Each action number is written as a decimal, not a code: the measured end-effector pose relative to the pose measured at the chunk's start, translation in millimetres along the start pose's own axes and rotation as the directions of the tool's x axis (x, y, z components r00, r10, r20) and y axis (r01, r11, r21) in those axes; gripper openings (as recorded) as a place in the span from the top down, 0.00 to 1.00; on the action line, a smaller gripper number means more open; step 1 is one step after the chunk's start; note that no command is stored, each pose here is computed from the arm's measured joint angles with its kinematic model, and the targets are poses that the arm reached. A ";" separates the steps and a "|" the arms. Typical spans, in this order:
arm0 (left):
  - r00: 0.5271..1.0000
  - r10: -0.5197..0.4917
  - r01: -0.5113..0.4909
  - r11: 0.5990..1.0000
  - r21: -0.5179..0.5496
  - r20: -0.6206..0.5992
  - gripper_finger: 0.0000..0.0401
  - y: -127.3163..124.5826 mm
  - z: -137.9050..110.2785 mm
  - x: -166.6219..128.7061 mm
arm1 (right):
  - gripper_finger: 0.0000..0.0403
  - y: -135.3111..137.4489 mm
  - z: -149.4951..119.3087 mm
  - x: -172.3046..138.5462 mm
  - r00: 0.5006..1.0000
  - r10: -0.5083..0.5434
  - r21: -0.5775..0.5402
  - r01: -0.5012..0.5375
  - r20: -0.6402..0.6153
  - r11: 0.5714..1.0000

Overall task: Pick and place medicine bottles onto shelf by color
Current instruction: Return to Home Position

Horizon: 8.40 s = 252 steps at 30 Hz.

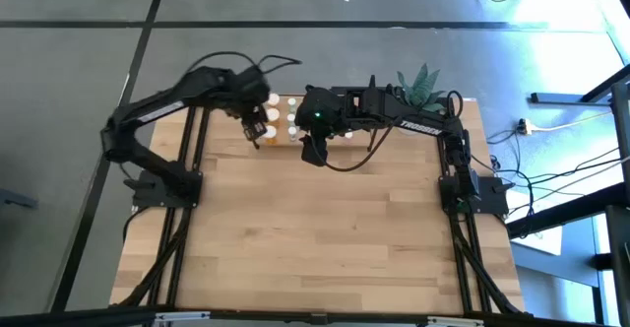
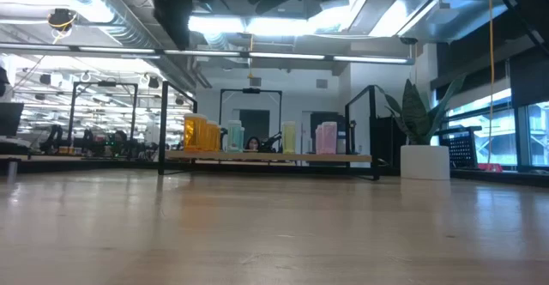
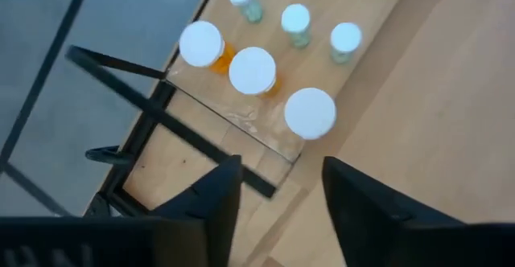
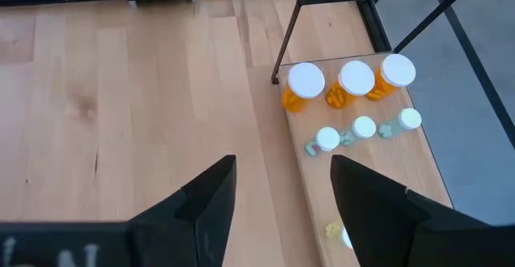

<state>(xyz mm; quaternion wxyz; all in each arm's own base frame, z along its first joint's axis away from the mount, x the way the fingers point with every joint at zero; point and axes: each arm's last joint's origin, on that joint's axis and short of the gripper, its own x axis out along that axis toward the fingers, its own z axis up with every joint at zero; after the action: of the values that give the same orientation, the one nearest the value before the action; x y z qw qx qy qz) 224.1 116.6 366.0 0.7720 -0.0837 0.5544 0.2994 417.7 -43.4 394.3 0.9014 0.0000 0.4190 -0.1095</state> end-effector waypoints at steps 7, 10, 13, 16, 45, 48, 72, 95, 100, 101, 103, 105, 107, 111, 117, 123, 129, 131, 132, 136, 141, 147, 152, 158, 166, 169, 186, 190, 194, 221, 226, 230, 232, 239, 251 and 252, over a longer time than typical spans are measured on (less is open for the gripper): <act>0.987 -0.011 0.020 0.998 -0.052 0.160 0.79 11.8 -40.5 -56.6 | 0.49 0.0 0.4 0.0 1.000 0.000 -0.001 0.000 0.004 1.000; 0.975 -0.021 0.034 0.998 -0.054 0.221 0.87 17.7 -62.7 -78.4 | 0.49 0.1 0.4 0.0 1.000 0.000 0.000 0.000 0.004 1.000; 0.958 -0.031 0.050 0.997 -0.061 0.287 0.95 23.9 -87.5 -98.7 | 0.49 0.0 0.4 0.0 1.000 0.000 -0.001 0.000 0.005 1.000; 0.932 -0.047 0.078 0.994 -0.073 0.359 0.99 29.7 -111.2 -115.9 | 0.49 0.0 0.5 0.0 1.000 0.000 -0.013 0.000 0.005 1.000; 0.549 -0.019 0.283 0.945 -0.164 0.836 1.00 63.6 -344.6 -127.3 | 0.52 -1.9 21.3 -7.1 0.974 -0.054 0.119 0.029 0.220 0.992; 0.480 -0.006 0.306 0.938 -0.161 0.877 1.00 62.5 -357.5 -116.9 | 0.59 -5.3 21.1 -20.9 0.965 -0.112 0.135 0.082 0.236 0.987; 0.460 -0.240 0.300 0.948 0.105 0.855 1.00 28.8 -286.4 -57.1 | 0.98 20.8 -23.2 -147.7 0.965 -0.168 0.150 0.140 0.200 0.979; 0.308 -0.304 0.332 0.922 0.198 0.901 0.99 -5.6 -222.7 23.3 | 0.99 23.3 -171.4 -164.1 0.809 0.073 0.059 -0.132 0.584 0.990; 0.300 -0.300 0.358 0.915 0.184 0.905 1.00 -11.5 -217.9 42.4 | 0.99 23.0 -201.3 -150.0 0.716 0.189 -0.045 -0.214 0.672 0.976; 0.300 -0.300 0.363 0.914 0.182 0.906 1.00 -12.4 -217.4 45.3 | 0.99 22.2 -208.0 -147.3 0.703 0.197 -0.049 -0.224 0.684 0.973; 0.302 -0.301 0.375 0.910 0.178 0.905 0.99 -13.8 -216.8 50.0 | 0.99 19.9 -220.1 -142.7 0.674 0.196 -0.044 -0.236 0.712 0.971; 0.315 -0.299 0.392 0.905 0.163 0.901 0.99 -15.0 -216.7 54.8 | 0.99 18.2 -233.3 -135.2 0.662 0.191 -0.034 -0.242 0.725 0.970; 0.324 -0.301 0.404 0.901 0.156 0.897 0.98 -16.2 -216.7 58.8 | 0.99 16.3 -244.2 -128.5 0.654 0.182 -0.024 -0.243 0.735 0.970; 0.360 -0.294 0.402 0.905 0.137 0.886 0.98 -19.1 -217.2 71.2 | 0.99 13.0 -265.1 -116.6 0.650 0.166 -0.022 -0.223 0.741 0.975; 0.311 -0.280 0.425 0.896 0.130 0.908 0.99 -25.0 -214.5 91.3 | 0.99 9.0 -290.6 -102.6 0.574 0.138 -0.010 -0.220 0.807 0.975; 0.296 -0.275 0.468 0.877 0.112 0.915 0.99 -31.1 -215.9 113.6 | 1.00 7.4 -317.2 -89.7 0.524 0.130 -0.012 -0.224 0.842 0.975; 0.334 -0.243 0.505 0.862 0.044 0.911 0.99 -32.9 -217.4 125.3 | 1.00 5.4 -340.6 -80.2 0.468 0.119 -0.005 -0.237 0.876 0.972; 0.340 -0.238 0.492 0.870 0.043 0.910 0.98 -32.9 -217.5 125.9 | 1.00 4.5 -346.3 -79.5 0.441 0.114 -0.005 -0.240 0.890 0.971; 0.341 -0.232 0.490 0.871 0.038 0.911 0.98 -32.7 -217.5 125.9 | 1.00 4.3 -348.8 -78.6 0.437 0.113 -0.005 -0.242 0.893 0.970; 0.349 -0.226 0.487 0.873 0.030 0.909 0.99 -32.7 -217.5 126.5 | 1.00 3.9 -359.4 -72.6 0.424 0.111 -0.004 -0.243 0.899 0.970; 0.350 -0.226 0.487 0.873 0.030 0.909 0.99 -32.7 -217.5 126.7 | 1.00 4.6 -371.5 -62.2 0.418 0.110 0.003 -0.263 0.902 0.965; 0.351 -0.227 0.485 0.874 0.031 0.909 0.96 -32.7 -217.5 126.7 | 0.98 7.7 -379.9 -52.3 0.454 0.181 -0.027 -0.325 0.872 0.945; 0.351 -0.226 0.484 0.874 0.031 0.909 0.95 -32.7 -217.5 126.8 | 0.97 7.5 -381.3 -49.4 0.488 0.160 0.000 -0.313 0.858 0.950; 0.352 -0.227 0.484 0.875 0.031 0.908 0.94 -32.7 -217.6 126.8 | 0.97 5.5 -381.3 -48.8 0.503 0.092 0.047 -0.255 0.860 0.966; 0.352 -0.227 0.484 0.875 0.031 0.908 0.98 -32.7 -217.6 126.8 | 0.97 5.5 -381.3 -48.8 0.503 0.090 0.049 -0.255 0.860 0.966; 0.352 -0.227 0.484 0.875 0.031 0.908 0.99 -32.7 -217.6 126.8 | 0.97 5.5 -381.3 -48.8 0.503 0.090 0.048 -0.254 0.859 0.966; 0.352 -0.227 0.484 0.875 0.031 0.908 0.95 -32.7 -217.6 126.8 | 0.97 5.5 -381.3 -48.8 0.503 0.089 0.049 -0.255 0.859 0.966; 0.352 -0.227 0.484 0.875 0.031 0.908 0.94 -32.7 -217.6 126.8 | 0.97 5.5 -381.3 -48.8 0.503 0.089 0.049 -0.255 0.859 0.966; 0.352 -0.227 0.484 0.875 0.031 0.908 0.94 -32.7 -217.6 126.8 | 0.97 5.5 -381.3 -48.8 0.504 0.090 0.048 -0.254 0.859 0.966; 0.352 -0.227 0.484 0.875 0.031 0.908 0.93 -32.7 -217.6 126.8 | 0.96 5.5 -381.2 -48.8 0.504 0.089 0.049 -0.254 0.859 0.966; 0.352 -0.227 0.484 0.875 0.031 0.908 0.94 -32.7 -217.6 126.8 | 0.96 5.5 -381.2 -48.8 0.504 0.089 0.048 -0.254 0.859 0.966; 0.352 -0.226 0.484 0.875 0.030 0.908 0.95 -32.7 -217.6 126.8 | 0.96 5.5 -381.2 -48.8 0.504 0.089 0.048 -0.254 0.859 0.966; 0.352 -0.227 0.484 0.875 0.031 0.908 0.96 -32.7 -217.6 126.9 | 0.96 5.5 -381.2 -48.8 0.504 0.089 0.049 -0.255 0.859 0.966; 0.352 -0.227 0.484 0.875 0.031 0.908 0.98 -32.7 -217.6 126.9 | 0.96 5.5 -381.2 -48.8 0.504 0.089 0.049 -0.255 0.859 0.966; 0.352 -0.227 0.484 0.875 0.031 0.908 0.93 -32.7 -217.6 126.8 | 0.96 5.5 -381.2 -48.8 0.504 0.089 0.048 -0.254 0.859 0.966; 0.352 -0.227 0.484 0.875 0.031 0.908 0.93 -32.7 -217.6 126.9 | 0.97 5.5 -381.2 -48.8 0.504 0.089 0.049 -0.254 0.859 0.966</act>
<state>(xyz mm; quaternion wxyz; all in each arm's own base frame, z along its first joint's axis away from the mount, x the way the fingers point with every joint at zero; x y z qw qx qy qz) 93.0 36.7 163.6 0.9742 -0.1262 -0.0098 0.1866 100.3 6.6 183.2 0.9933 0.0642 -0.0876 -0.0403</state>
